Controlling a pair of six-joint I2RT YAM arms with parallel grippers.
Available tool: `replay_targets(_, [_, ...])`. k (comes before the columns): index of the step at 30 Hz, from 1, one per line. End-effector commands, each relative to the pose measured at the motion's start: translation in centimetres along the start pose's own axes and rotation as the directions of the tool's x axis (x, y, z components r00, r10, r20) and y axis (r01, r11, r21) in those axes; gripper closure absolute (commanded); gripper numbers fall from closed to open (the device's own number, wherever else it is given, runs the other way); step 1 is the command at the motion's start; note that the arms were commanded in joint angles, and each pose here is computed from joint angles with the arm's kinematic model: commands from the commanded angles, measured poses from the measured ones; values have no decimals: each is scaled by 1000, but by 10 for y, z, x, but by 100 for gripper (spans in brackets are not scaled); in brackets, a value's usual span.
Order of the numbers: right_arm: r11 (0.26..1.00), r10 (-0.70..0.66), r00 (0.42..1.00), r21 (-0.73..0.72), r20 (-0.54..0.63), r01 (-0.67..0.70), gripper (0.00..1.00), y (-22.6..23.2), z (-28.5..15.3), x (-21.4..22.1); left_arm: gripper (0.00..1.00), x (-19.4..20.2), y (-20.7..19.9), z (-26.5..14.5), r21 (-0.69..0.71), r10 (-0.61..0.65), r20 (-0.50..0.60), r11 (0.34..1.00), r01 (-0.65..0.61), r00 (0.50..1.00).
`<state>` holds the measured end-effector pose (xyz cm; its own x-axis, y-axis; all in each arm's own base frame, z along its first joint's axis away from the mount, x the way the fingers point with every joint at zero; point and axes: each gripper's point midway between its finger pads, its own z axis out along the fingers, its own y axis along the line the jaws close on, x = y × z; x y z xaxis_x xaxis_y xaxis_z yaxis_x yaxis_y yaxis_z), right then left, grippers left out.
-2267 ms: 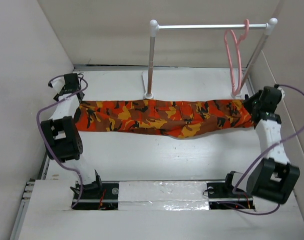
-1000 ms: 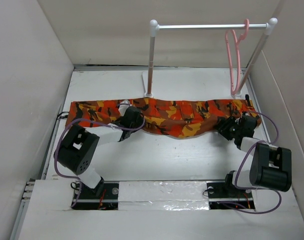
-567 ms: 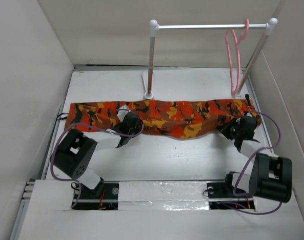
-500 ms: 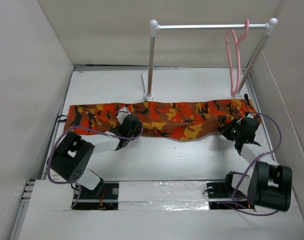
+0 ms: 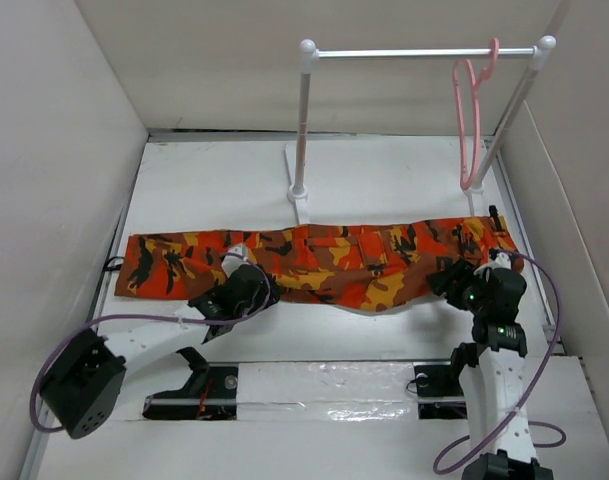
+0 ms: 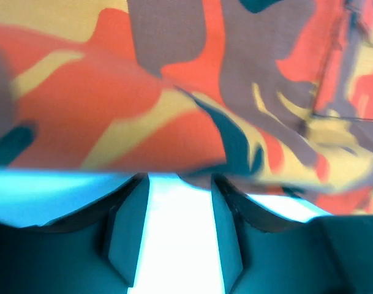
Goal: Place the trousers on the hanger
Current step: Fold the trousers at the center of the board.
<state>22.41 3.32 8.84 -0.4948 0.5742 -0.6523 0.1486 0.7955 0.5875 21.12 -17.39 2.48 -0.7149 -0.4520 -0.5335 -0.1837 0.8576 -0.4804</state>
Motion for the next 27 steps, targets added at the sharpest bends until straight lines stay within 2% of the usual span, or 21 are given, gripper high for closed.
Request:
replay_targets(1, [1000, 14, 998, 3, -62, -14, 31, -1, -8, 17, 56, -3, 2, -17, 23, -17, 15, 1000, 17, 1000])
replay_targets(2, [1000, 17, 999, 1, -41, -17, 20, 1, -7, 10, 55, -7, -1, -22, 34, -17, 23, 999, 16, 1000])
replay_targets(3, [999, 25, 1000, 34, -17, -24, 17, -2, -6, 2, 55, -8, -5, -26, 50, -3, 24, 999, 1, 1000])
replay_targets(5, [996, 38, 999, 84, 7, -39, 13, -7, -2, -13, 55, -20, -26, -41, 127, -5, 59, 992, -3, 998])
replay_targets(8, [973, 60, 992, 216, 113, -83, 8, -29, 0, -55, 58, -27, -49, -55, 198, 20, 94, 979, -38, 995])
replay_targets(14, [926, 174, 945, 280, 277, -253, 7, -78, 1, -106, 67, -9, -94, -60, 231, 134, 122, 960, -159, 984])
replay_targets(19, [854, 305, 901, 329, 309, -402, 7, -128, -1, -111, 80, 16, -123, -47, 222, 223, 130, 943, -247, 966])
replay_targets(22, [848, 352, 864, 267, 361, -457, 6, -140, 1, -117, 83, 22, -134, -40, 223, 247, 129, 937, -270, 961])
replay_targets(27, [808, 417, 816, 247, 400, -534, 6, -158, 15, -119, 83, 23, -136, -39, 230, 264, 147, 928, -292, 953])
